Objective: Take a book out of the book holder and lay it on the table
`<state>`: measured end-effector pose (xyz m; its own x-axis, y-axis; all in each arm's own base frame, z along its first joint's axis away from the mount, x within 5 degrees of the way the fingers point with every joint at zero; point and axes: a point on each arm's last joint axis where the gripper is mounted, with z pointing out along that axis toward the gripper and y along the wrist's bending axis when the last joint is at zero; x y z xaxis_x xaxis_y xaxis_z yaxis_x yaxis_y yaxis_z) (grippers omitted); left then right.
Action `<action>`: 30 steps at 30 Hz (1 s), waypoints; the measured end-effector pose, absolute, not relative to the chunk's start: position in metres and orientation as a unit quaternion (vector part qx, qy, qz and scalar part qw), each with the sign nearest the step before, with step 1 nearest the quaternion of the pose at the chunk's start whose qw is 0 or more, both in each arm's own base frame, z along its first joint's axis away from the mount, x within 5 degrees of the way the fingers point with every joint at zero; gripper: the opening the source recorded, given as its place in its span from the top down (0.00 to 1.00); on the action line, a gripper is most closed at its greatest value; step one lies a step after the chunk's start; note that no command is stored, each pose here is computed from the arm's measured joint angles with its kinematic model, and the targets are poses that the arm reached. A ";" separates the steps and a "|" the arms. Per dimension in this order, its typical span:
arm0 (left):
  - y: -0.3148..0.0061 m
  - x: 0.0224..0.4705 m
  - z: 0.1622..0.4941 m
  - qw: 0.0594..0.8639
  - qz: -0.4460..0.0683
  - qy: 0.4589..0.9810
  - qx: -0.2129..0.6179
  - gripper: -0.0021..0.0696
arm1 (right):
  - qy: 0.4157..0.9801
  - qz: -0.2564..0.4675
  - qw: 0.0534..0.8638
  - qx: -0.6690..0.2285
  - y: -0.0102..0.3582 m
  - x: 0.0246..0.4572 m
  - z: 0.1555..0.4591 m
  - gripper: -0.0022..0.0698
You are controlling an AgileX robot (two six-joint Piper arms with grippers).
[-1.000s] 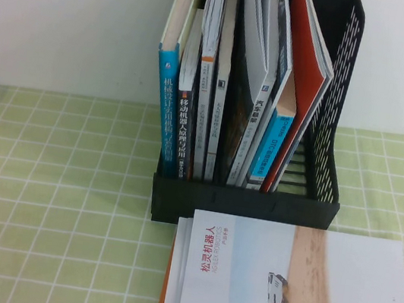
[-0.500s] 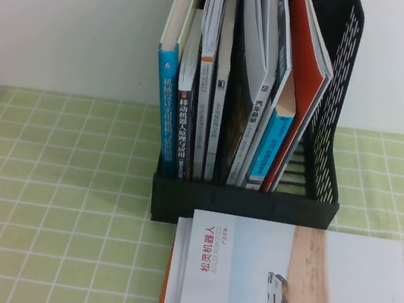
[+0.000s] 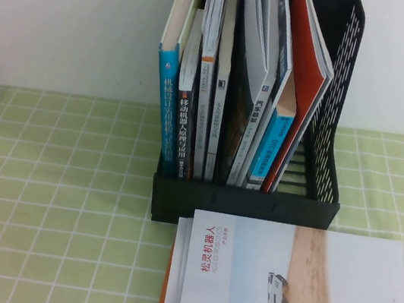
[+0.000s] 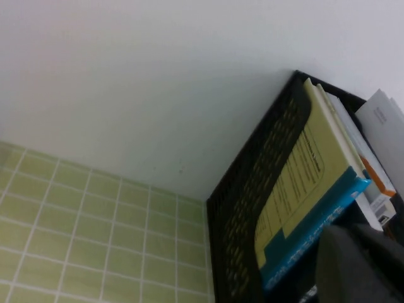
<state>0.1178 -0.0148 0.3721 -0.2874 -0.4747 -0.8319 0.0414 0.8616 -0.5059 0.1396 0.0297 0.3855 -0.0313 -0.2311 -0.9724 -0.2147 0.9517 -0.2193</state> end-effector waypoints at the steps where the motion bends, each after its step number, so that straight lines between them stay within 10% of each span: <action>1: -0.015 0.120 0.372 0.584 -0.216 0.771 -0.130 0.97 | 0.727 0.005 0.666 -0.165 0.034 0.143 0.381 0.97; 15: -0.038 0.214 0.373 0.522 -0.210 0.812 0.155 0.97 | 0.788 0.286 0.437 -0.328 0.169 0.165 0.306 0.95; 30: -0.080 0.291 0.366 0.504 -0.210 0.785 0.293 0.97 | 0.790 0.268 0.478 -0.275 0.281 0.220 0.283 0.74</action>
<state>0.2915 -0.0803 0.3660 -0.3196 0.2485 -0.9144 0.6724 0.7394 -0.0340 0.2199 0.2806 0.2833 -0.3923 -0.1797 -0.9021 -0.6907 0.7053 0.1599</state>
